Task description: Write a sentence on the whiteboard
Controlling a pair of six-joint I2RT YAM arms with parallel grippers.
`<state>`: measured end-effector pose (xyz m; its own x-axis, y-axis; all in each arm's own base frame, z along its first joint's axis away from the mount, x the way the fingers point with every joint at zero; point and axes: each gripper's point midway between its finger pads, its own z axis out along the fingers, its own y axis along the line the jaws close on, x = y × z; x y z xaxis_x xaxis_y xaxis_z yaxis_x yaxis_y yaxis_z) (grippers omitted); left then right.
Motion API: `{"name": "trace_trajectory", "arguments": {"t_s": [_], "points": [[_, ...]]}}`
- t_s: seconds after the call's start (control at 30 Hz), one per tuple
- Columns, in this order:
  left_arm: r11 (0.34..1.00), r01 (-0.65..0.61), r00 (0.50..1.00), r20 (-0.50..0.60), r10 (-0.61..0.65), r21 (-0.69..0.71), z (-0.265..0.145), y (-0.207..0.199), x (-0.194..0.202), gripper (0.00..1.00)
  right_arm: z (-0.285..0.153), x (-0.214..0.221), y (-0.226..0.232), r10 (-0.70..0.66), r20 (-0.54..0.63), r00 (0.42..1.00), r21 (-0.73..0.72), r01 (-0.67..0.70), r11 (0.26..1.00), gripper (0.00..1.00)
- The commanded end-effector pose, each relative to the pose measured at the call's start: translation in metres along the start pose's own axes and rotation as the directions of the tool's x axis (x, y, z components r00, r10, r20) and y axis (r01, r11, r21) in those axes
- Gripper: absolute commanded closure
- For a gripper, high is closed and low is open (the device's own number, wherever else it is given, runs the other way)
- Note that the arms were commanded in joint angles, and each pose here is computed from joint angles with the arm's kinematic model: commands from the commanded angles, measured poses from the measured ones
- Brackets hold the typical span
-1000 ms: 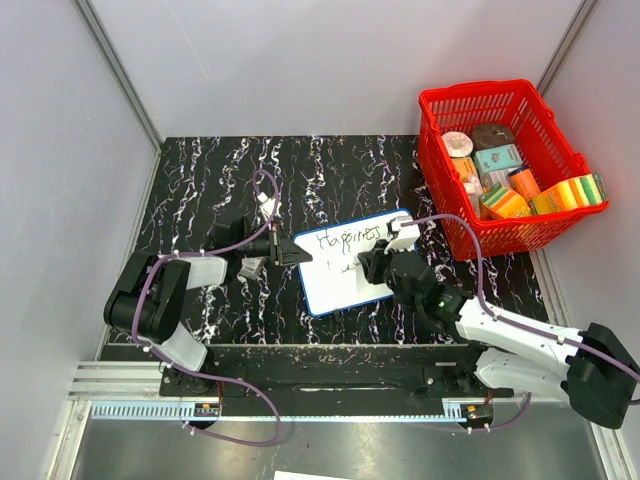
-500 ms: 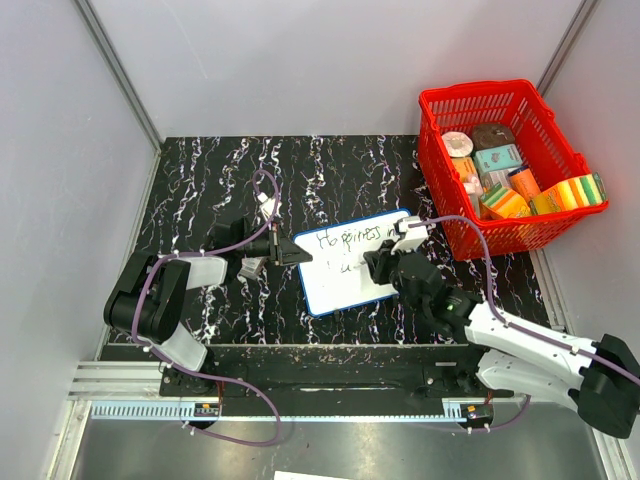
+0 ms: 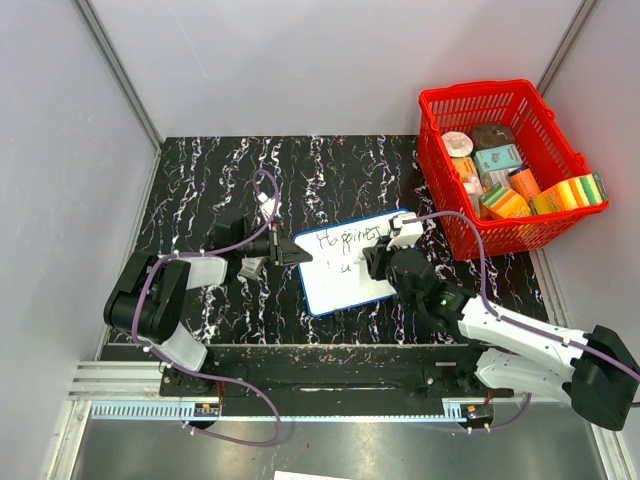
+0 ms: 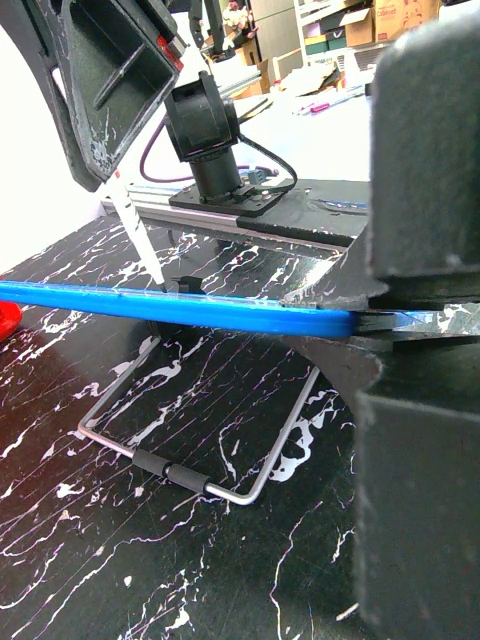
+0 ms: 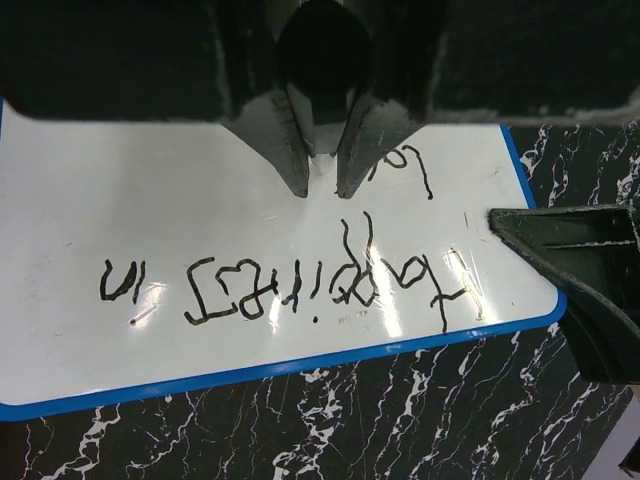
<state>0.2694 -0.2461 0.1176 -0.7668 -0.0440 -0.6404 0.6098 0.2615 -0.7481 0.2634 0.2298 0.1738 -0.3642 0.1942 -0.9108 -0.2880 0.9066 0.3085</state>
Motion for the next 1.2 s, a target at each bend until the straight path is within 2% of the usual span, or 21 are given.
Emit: {"name": "trace_trajectory", "arguments": {"t_s": [0.0, 1.17], "points": [[0.990, -0.103, 0.994, 0.030, 0.106, -0.099, 0.001, 0.021, -0.007, 1.00, 0.003, -0.032, 0.007, 0.034, 0.092, 0.995, 0.008, -0.035, 0.999, 1.00], [0.989, -0.103, 0.994, 0.030, 0.106, -0.102, 0.001, 0.021, -0.007, 1.00, -0.001, 0.014, 0.000, -0.003, -0.048, 0.999, -0.017, 0.002, 1.000, 1.00]]}}
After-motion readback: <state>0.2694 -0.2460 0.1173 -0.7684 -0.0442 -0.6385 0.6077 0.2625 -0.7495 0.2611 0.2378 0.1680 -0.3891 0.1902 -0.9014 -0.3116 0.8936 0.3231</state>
